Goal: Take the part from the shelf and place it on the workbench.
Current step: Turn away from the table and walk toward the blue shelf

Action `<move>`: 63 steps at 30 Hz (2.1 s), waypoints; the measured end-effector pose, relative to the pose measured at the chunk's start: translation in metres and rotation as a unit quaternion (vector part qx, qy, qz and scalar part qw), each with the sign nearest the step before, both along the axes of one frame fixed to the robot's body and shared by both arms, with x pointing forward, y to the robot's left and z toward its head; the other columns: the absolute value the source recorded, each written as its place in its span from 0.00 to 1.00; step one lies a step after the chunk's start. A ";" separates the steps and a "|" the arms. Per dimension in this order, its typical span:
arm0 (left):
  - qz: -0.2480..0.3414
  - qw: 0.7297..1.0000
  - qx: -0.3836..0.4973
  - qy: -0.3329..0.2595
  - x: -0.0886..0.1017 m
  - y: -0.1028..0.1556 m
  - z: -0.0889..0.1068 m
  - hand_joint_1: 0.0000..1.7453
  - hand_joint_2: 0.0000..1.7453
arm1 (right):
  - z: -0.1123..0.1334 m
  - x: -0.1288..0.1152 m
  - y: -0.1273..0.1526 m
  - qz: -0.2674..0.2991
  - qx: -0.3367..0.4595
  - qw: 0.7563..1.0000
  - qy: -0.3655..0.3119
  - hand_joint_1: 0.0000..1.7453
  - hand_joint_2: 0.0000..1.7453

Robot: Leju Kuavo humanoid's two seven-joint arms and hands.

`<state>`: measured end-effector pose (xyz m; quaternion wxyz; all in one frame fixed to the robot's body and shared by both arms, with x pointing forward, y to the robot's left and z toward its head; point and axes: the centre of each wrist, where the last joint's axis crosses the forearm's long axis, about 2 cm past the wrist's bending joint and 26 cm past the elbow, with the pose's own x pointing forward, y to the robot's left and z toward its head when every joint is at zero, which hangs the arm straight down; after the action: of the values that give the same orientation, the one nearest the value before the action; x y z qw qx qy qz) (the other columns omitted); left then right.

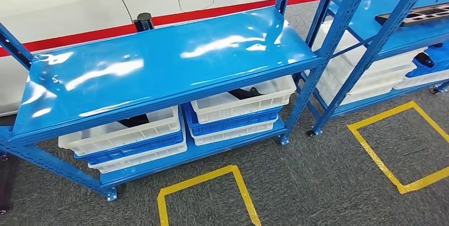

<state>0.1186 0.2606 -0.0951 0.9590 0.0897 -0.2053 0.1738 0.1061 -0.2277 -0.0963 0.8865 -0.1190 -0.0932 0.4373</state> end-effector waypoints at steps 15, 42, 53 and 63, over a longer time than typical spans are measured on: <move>-0.006 1.000 0.010 0.000 0.005 0.002 0.001 0.00 0.00 | 0.000 -0.001 0.002 0.002 -0.001 1.000 0.002 0.00 1.00; -0.004 1.000 0.009 0.005 0.007 0.000 0.002 0.00 0.00 | -0.003 -0.011 -0.004 -0.010 -0.007 1.000 0.006 0.00 0.00; 0.003 1.000 0.003 0.000 0.007 -0.001 0.002 0.00 0.00 | -0.003 -0.012 -0.003 -0.012 -0.007 1.000 0.004 0.00 0.00; 0.006 1.000 -0.006 -0.003 0.005 -0.003 0.002 0.00 0.00 | -0.004 -0.015 -0.007 -0.010 -0.013 1.000 0.005 0.00 0.00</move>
<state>0.1233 0.2575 -0.0936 0.9578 0.0851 -0.2065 0.1811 0.0911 -0.2343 -0.1003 0.8896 -0.1291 -0.0823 0.4303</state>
